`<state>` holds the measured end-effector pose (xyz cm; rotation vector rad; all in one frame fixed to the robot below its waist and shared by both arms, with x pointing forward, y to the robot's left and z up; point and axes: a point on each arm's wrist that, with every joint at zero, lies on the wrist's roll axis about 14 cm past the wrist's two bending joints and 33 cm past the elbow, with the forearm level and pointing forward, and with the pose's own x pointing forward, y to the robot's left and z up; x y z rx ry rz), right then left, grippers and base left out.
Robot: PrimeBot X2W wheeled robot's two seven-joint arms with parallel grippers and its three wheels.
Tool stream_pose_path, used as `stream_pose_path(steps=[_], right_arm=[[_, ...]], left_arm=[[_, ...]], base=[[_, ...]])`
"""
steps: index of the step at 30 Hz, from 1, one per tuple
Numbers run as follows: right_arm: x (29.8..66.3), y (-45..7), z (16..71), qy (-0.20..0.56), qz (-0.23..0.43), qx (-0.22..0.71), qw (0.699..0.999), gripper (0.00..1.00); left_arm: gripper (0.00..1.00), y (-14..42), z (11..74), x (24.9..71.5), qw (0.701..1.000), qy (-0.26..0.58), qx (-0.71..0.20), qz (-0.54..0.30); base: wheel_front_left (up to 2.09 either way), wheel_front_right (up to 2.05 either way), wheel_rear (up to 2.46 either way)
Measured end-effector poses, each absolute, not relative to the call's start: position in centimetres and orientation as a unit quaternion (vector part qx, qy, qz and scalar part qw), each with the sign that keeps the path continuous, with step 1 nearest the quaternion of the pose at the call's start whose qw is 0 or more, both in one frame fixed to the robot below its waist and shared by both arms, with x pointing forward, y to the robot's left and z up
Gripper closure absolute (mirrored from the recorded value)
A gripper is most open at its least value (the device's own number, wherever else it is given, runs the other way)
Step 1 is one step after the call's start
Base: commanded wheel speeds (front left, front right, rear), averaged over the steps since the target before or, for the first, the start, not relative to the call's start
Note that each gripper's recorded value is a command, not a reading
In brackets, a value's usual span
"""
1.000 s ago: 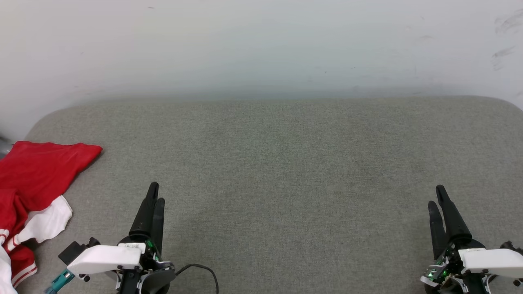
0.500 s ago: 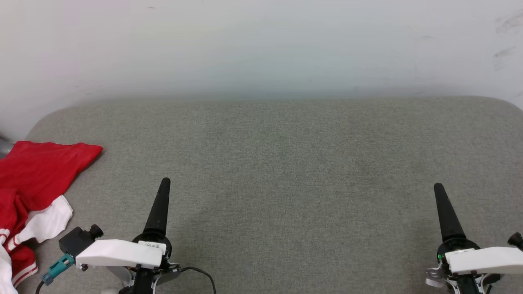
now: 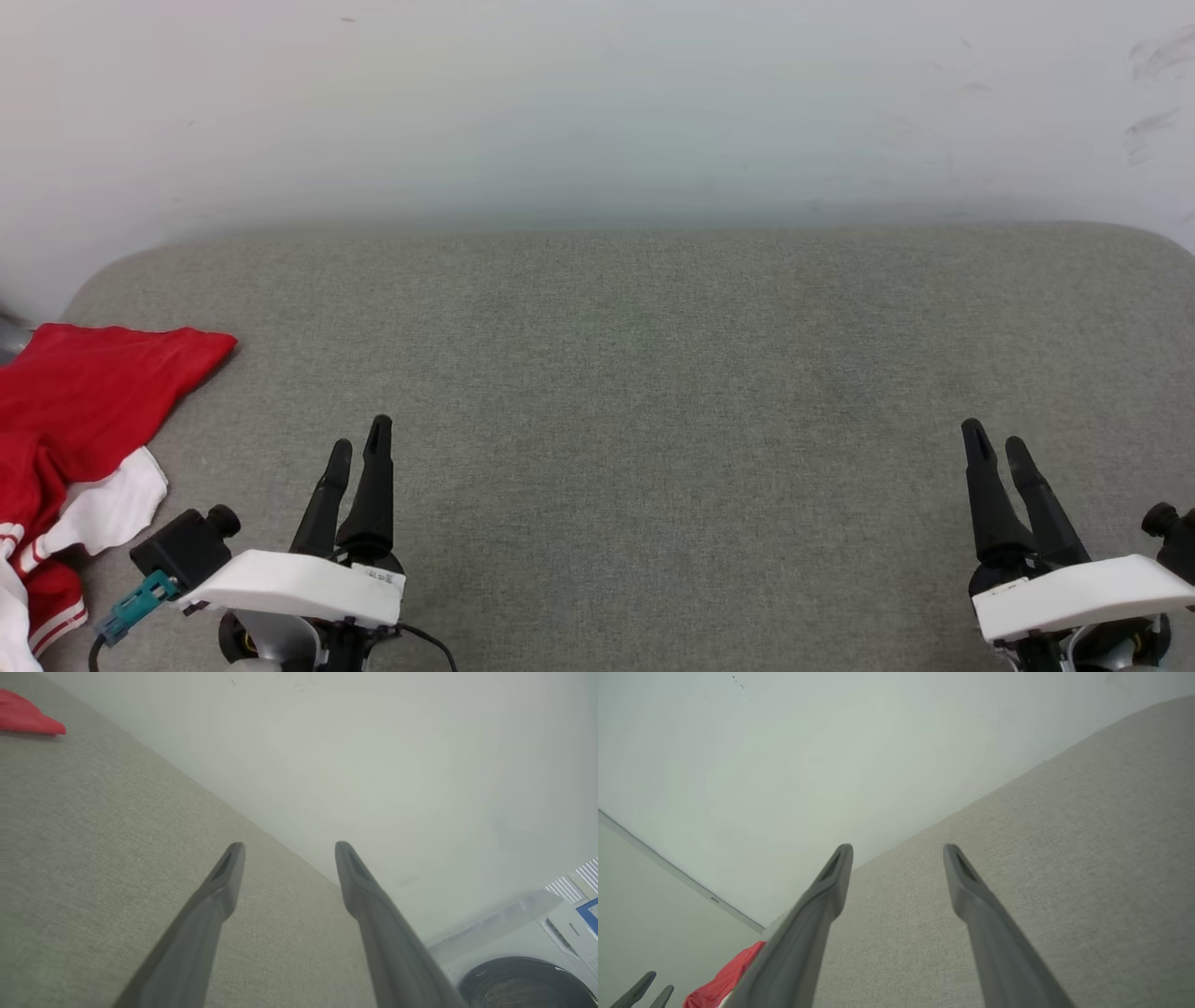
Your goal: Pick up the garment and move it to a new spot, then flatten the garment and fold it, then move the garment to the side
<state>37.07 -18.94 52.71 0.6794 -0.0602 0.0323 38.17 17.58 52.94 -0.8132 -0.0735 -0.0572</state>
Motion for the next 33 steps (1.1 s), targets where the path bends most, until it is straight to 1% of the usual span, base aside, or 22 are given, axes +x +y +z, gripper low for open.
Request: stream_pose_path(steps=[6,12,21,33], right_arm=[[37.0,-18.9,52.8,-0.024,0.020,0.266,0.964,0.00],[36.7,-19.1,52.3,-0.011,0.017,0.215,0.976,0.00],[36.7,-19.0,52.4,-0.009,0.020,0.167,0.986,0.00],[36.5,-19.3,52.7,-0.013,0.016,0.125,0.992,0.00]], left_arm=[[0.00,17.2,52.7,38.0,0.947,-0.032,-0.317,-0.029],[0.00,17.2,52.6,37.8,0.966,-0.031,-0.254,-0.028],[0.00,17.0,52.1,37.6,0.980,-0.026,-0.194,-0.030],[0.00,16.5,51.4,37.4,0.989,-0.023,-0.143,-0.036]], base=[[0.00,0.00,0.00],[0.00,0.00,0.00],[0.00,0.00,0.00],[0.00,0.00,0.00]])
